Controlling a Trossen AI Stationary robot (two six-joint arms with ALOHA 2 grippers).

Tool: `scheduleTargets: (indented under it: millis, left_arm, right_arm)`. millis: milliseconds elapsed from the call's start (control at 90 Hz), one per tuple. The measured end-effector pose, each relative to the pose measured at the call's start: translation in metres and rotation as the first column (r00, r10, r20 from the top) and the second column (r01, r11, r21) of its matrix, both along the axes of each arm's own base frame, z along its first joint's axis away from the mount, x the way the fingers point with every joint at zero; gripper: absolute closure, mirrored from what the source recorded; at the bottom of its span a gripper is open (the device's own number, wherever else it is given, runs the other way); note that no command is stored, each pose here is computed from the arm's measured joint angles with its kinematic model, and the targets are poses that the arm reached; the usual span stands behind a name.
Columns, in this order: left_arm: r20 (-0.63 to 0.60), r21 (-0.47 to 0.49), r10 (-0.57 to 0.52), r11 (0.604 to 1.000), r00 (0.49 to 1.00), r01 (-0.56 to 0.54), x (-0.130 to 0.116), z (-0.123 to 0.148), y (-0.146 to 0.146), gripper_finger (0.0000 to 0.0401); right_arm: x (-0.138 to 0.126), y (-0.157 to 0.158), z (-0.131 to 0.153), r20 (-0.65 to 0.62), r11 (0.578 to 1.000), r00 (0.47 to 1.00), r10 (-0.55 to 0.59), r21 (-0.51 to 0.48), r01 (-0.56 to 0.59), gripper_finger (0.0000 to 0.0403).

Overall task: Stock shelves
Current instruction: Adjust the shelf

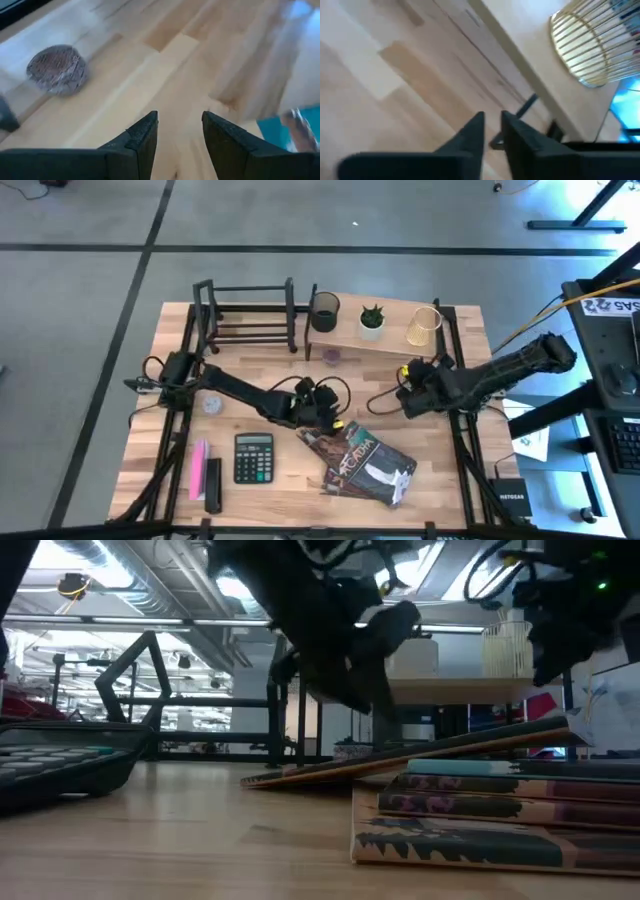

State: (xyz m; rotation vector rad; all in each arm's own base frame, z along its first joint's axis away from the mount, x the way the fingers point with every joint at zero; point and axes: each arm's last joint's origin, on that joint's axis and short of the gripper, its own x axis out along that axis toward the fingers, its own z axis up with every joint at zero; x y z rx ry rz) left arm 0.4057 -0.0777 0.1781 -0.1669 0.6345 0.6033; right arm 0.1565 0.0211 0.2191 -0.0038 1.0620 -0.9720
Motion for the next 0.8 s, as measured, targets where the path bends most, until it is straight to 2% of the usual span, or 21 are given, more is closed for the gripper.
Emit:
scheduleTargets:
  millis: [189,344,800]
  left_arm:
    - [-0.042,0.006,-0.017,1.0,0.999,0.017,-0.01,0.002,-0.014,0.0263]
    - [-0.051,0.018,-0.007,1.0,0.999,0.007,-0.015,0.004,-0.021,0.0263]
    - [-0.063,0.047,0.035,0.998,0.997,-0.032,-0.022,0.003,-0.028,0.0263]
  right_arm:
    - [0.003,-0.016,0.0,-0.063,1.0,0.998,-0.008,-0.014,0.008,0.0382]
    - [0.004,-0.026,0.0,-0.098,0.999,0.995,-0.025,-0.024,0.023,0.0397]
    - [0.004,-0.044,0.0,-0.099,0.993,0.988,-0.119,-0.027,0.117,0.0398]
